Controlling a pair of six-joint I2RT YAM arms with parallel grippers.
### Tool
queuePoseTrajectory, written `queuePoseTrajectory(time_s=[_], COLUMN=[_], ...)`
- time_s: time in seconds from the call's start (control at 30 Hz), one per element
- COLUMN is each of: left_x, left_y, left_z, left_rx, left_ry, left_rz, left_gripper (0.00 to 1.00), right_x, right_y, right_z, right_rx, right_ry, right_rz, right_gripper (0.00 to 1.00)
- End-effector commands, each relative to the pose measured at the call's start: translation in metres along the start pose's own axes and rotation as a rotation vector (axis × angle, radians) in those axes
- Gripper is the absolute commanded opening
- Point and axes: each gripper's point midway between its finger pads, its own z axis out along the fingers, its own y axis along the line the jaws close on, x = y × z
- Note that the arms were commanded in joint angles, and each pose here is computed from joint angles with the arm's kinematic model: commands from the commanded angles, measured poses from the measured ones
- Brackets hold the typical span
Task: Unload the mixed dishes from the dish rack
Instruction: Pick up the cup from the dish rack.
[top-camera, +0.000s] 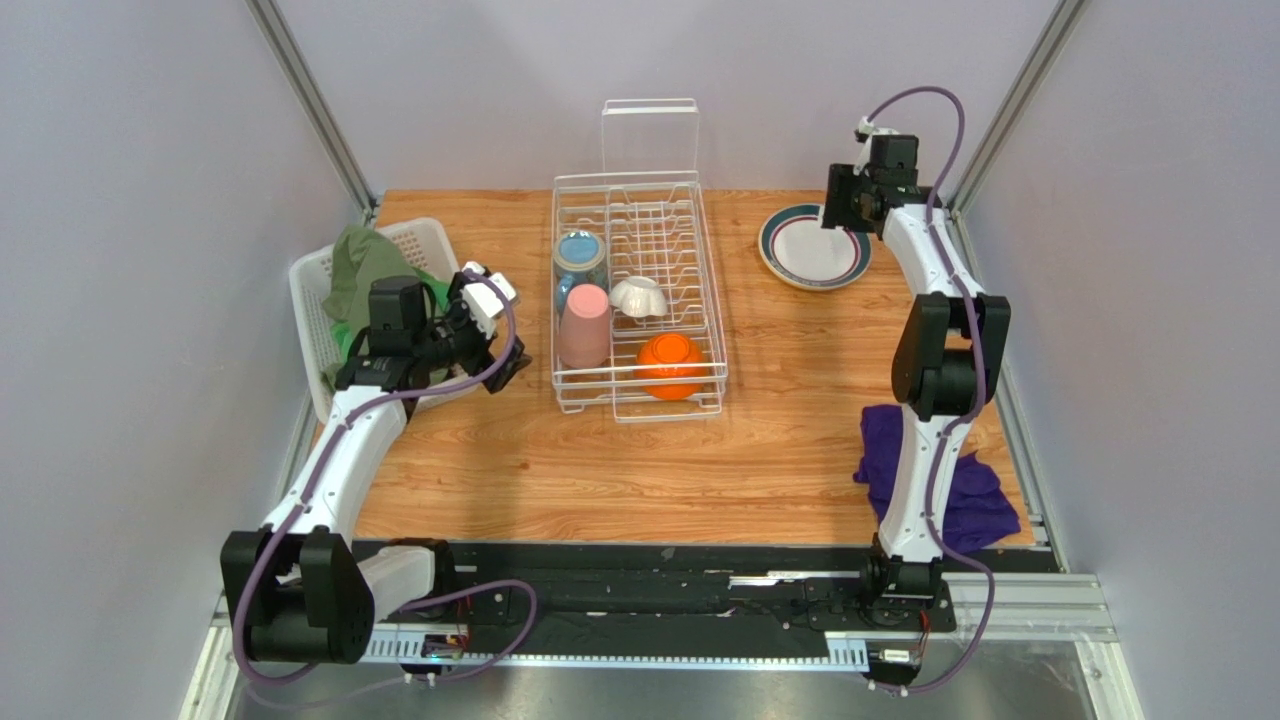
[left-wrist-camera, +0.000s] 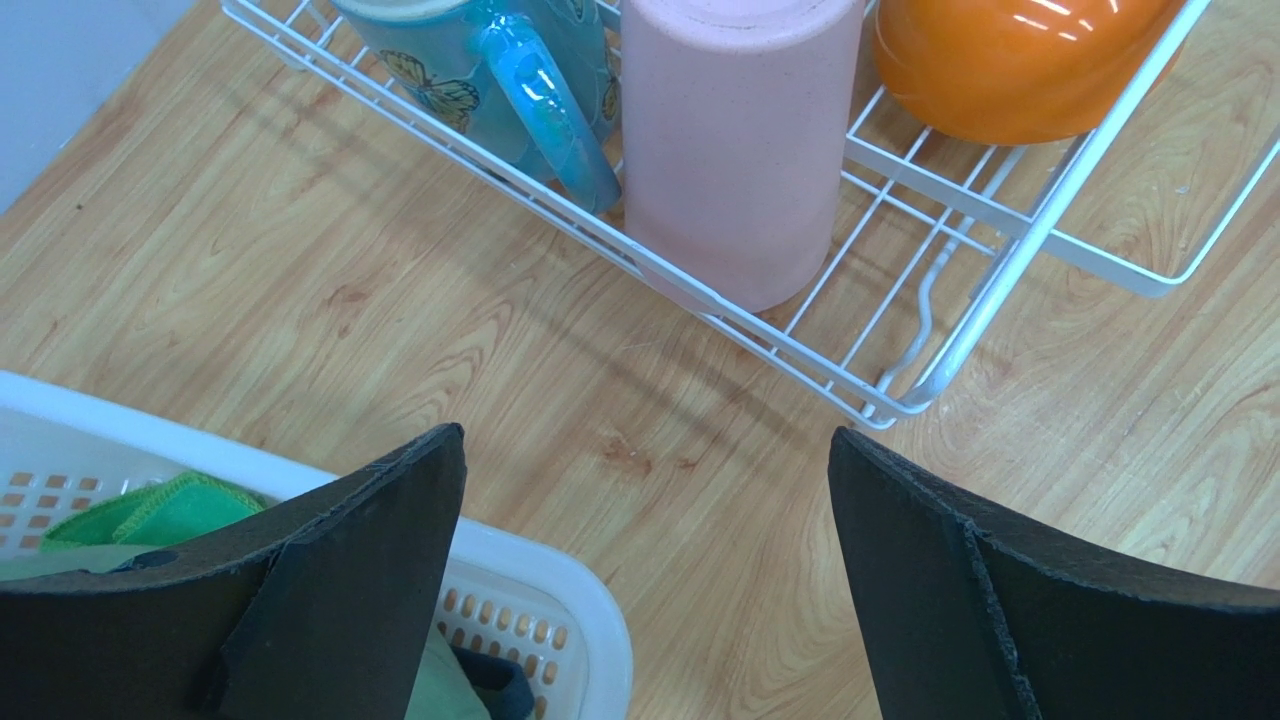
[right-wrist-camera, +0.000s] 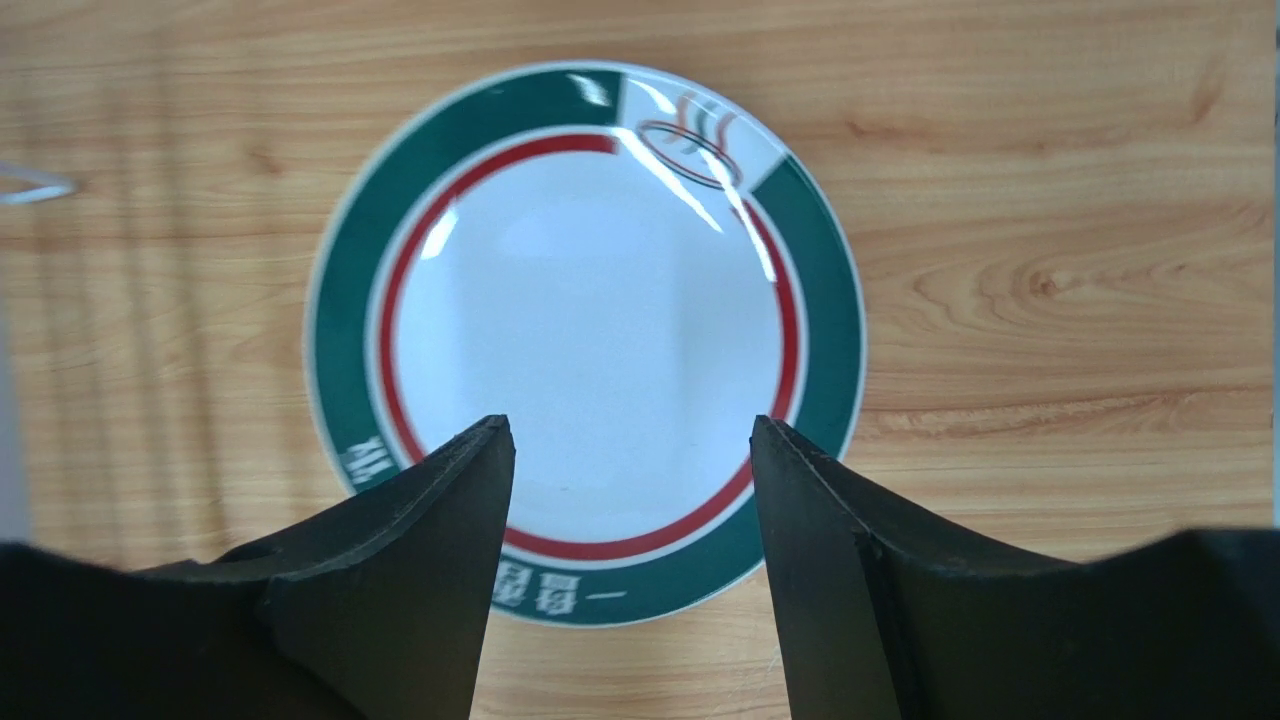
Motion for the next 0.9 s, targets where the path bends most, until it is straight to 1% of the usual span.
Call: queuePoseTrajectory(time_s=[0.0,0.03,0.07,0.1,0.23,0.33,0.37,0.4,0.47,0.5,0.57,0.7,0.8,0.87], left_x=[-0.024,-0.030,-0.033,-0.035,-0.054,-0.063,-0.067,-0.073,-0.074,-0.081,-0.080,-0.086,-0.082,-0.083], left_y=[0.001,0.001,0.000,-0.001,0.002,0.004,0.000,0.004,0.000,0.003,0.001,0.010,0.012,0.009], left_z=[-0.009,-0.011,-0.011,-0.012,-0.013,-0.008,-0.005,-0.004,0.004,0.004,0.015,0.030,0.047,0.053], left_rx=[-0.009,-0.006,-0.001,0.004,0.000,-0.016,-0.003,-0.015,0.009,0.001,0.026,0.023,0.040,0.056], left_ry=[-0.073,-0.084,-0.091,-0.091,-0.101,-0.092,-0.091,-0.091,-0.071,-0.074,-0.052,-0.031,-0.004,0.002], left_rz=[0.022,0.020,0.005,-0.008,-0.052,-0.046,-0.038,-0.026,-0.021,-0.014,-0.023,-0.024,-0.028,-0.029], left_gripper=[0.99,0.99,0.99,0.99,0.99,0.99,0.99,0.99,0.99,0.99,0.99,0.99,0.99,0.99], right_x=[-0.066,-0.060,-0.061,-0.066,-0.062,-0.058,-0.055,-0.054,-0.054,-0.052,-0.053,-0.050,-0.045,-0.043], right_y=[0.028,0.053,0.058,0.064,0.092,0.103,0.106,0.110,0.115,0.115,0.119,0.122,0.124,0.125], right_z=[-0.060,-0.063,-0.067,-0.077,-0.096,-0.108,-0.109,-0.112,-0.122,-0.123,-0.133,-0.145,-0.154,-0.161], right_rx=[-0.033,-0.072,-0.084,-0.096,-0.147,-0.166,-0.171,-0.179,-0.194,-0.199,-0.212,-0.233,-0.249,-0.259], right_ry=[-0.201,-0.196,-0.201,-0.219,-0.226,-0.230,-0.223,-0.224,-0.230,-0.227,-0.239,-0.242,-0.241,-0.243], right_rz=[-0.087,-0.112,-0.119,-0.123,-0.149,-0.165,-0.168,-0.173,-0.172,-0.172,-0.171,-0.175,-0.182,-0.187], right_gripper=[0.64,0.69,0.77,0.78,0.79,0.81,0.85,0.87,0.88,0.88,0.89,0.93,1.00,1.00])
